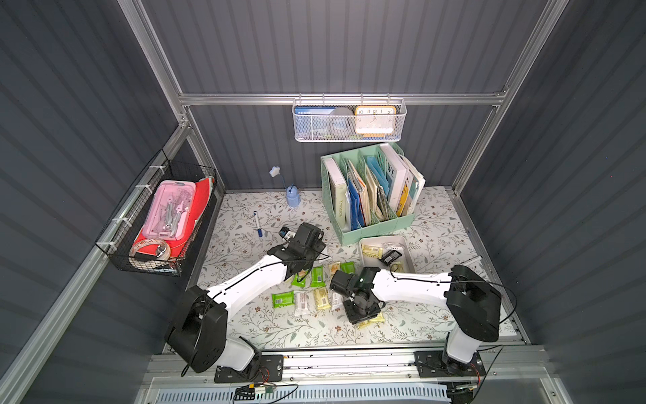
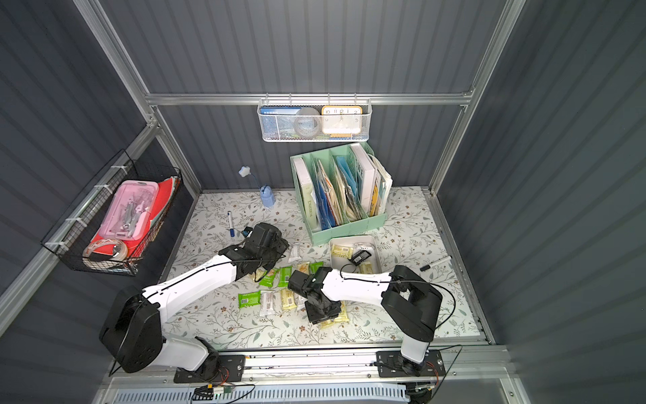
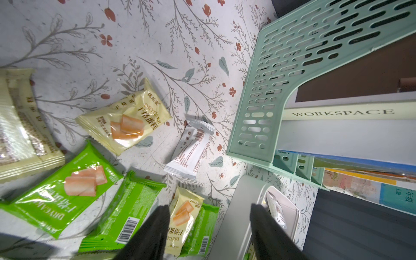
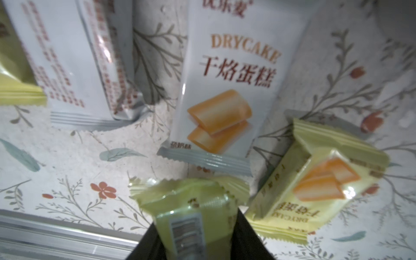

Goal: Take the cookies out of the storage box
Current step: Place the cookie at the center of the board.

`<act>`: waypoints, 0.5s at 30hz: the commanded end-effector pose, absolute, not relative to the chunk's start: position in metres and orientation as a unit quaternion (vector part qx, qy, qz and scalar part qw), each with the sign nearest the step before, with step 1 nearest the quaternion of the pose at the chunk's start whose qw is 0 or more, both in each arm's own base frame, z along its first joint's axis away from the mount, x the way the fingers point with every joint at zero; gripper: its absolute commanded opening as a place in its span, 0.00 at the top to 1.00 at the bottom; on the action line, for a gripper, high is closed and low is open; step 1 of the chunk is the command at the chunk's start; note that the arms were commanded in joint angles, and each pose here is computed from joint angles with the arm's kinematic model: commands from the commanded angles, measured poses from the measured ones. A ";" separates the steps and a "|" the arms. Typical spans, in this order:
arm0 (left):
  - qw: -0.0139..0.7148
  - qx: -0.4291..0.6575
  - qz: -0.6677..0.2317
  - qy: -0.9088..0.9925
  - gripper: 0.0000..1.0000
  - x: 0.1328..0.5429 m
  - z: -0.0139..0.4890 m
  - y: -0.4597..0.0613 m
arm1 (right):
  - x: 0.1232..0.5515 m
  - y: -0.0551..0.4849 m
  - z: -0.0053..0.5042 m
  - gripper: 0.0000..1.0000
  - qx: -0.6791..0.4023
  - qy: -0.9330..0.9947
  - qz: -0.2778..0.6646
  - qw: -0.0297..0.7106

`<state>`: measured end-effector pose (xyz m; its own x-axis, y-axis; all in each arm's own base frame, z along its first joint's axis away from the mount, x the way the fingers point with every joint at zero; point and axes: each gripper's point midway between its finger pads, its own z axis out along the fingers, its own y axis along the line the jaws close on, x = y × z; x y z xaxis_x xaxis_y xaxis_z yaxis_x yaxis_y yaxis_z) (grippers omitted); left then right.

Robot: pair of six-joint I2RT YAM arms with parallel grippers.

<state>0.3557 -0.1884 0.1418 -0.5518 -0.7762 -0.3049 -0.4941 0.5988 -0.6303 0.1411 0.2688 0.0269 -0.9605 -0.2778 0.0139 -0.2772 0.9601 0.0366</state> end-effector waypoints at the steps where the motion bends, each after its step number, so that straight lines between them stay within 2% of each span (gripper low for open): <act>1: 0.289 -0.382 -0.231 0.847 0.37 0.350 0.140 -0.181 | 0.136 0.264 0.021 0.53 0.136 -0.990 -0.005 0.019; 9: 0.290 -0.378 -0.232 0.848 0.38 0.352 0.142 -0.183 | 0.141 0.268 0.036 0.47 0.137 -0.990 -0.018 -0.001; 15: 0.296 -0.359 -0.234 0.854 0.38 0.357 0.145 -0.188 | 0.162 0.267 0.078 0.44 0.133 -0.988 -0.032 -0.072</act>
<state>0.3557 -0.1884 0.1420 -0.5540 -0.7735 -0.3078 -0.4914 0.6022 -0.6292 0.1476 0.2692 0.0499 -0.9596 -0.2757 -0.0565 -0.2786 0.9589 0.0535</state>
